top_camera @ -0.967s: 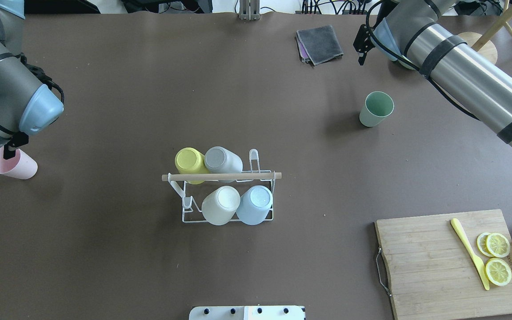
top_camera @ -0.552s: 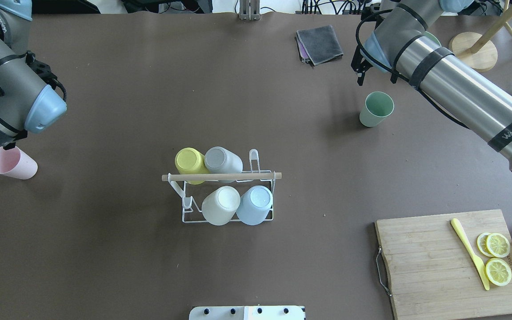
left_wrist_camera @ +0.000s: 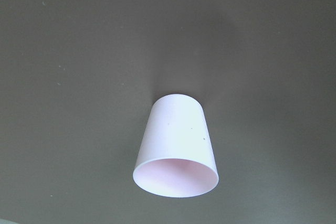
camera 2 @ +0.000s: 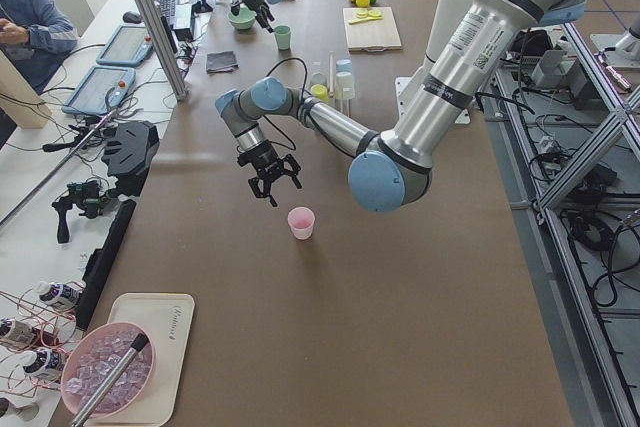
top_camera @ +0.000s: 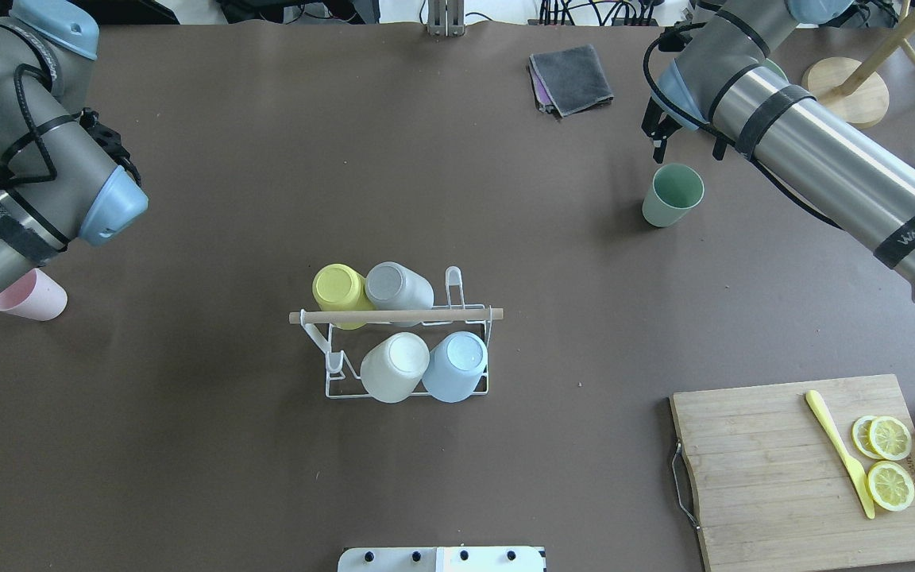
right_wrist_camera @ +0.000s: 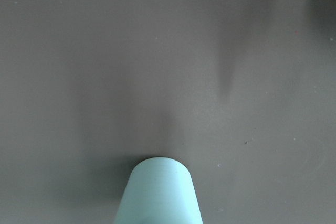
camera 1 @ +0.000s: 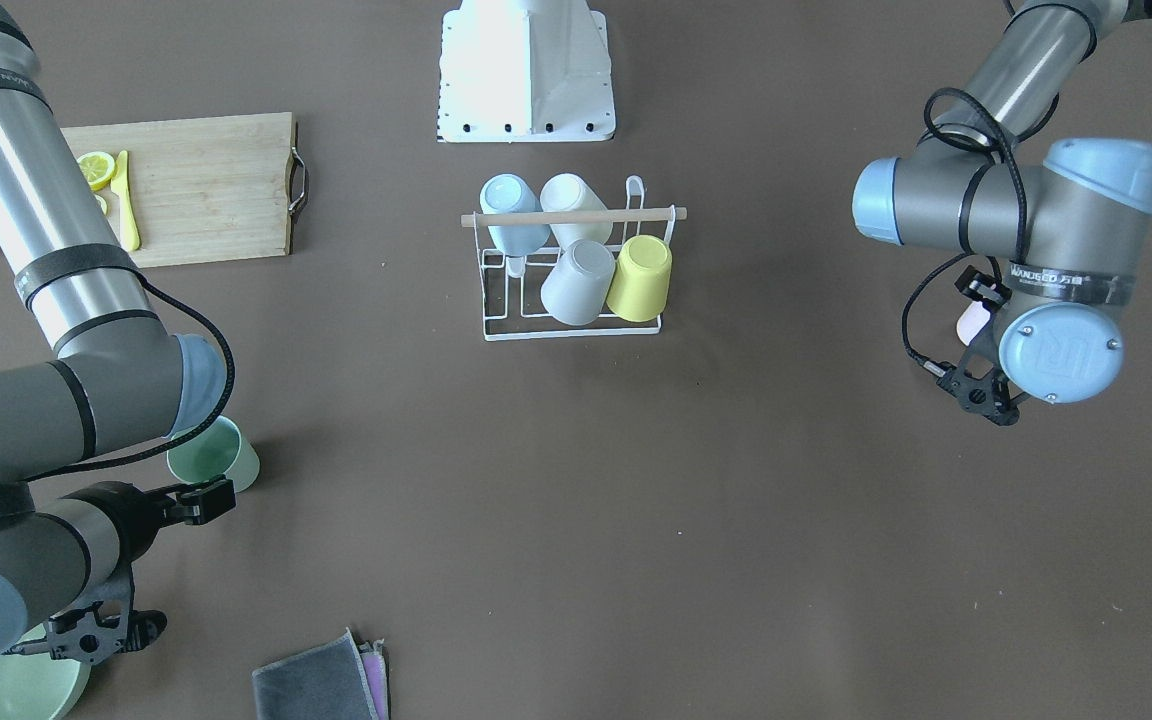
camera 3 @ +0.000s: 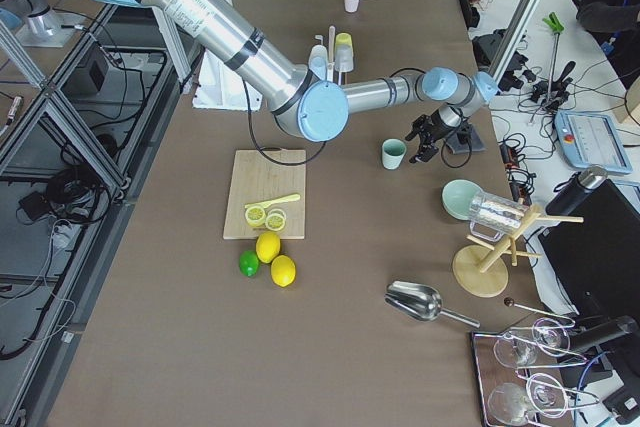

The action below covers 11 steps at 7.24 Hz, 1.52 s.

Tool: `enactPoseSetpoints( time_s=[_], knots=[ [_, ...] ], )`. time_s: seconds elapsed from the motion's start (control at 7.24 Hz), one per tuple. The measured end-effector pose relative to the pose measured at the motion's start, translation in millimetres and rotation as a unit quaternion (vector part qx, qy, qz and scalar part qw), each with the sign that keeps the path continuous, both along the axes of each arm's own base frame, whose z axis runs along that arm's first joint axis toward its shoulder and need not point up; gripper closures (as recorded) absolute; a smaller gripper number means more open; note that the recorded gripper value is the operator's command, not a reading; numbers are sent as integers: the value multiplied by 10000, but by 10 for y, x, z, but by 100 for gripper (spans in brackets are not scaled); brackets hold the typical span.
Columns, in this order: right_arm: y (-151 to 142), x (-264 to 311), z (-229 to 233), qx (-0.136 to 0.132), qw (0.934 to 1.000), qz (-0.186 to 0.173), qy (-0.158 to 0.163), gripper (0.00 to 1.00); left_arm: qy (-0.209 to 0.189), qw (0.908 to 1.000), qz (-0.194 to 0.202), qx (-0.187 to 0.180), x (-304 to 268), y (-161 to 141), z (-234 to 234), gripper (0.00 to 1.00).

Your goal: Place cup on cup holder

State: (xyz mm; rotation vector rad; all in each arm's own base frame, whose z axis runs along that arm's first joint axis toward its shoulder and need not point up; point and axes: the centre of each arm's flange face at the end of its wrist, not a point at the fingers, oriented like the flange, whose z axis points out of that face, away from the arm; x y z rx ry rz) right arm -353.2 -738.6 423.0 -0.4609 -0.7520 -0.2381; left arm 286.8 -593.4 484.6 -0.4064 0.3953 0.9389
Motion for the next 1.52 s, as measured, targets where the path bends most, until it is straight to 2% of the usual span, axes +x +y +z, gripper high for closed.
enactPoseSetpoints(
  time_s=[0.28,0.83,1.1,1.52],
  knots=[
    [-2,-2,-11,-107,9999,21,-33,1,-114,9998,76,115,76,-115,163,3],
    [-142,-132,-221,-141,9999,25,-81,0,-106,9997,52,205,319,-288,187,4],
    [-108,-426,-126,-64,9998,-161,-123,0,-8,10000,42,48,508,-233,226,5],
    [-47,-520,190,18,9986,-495,-207,0,-73,9998,177,-103,674,-152,310,7]
  ],
)
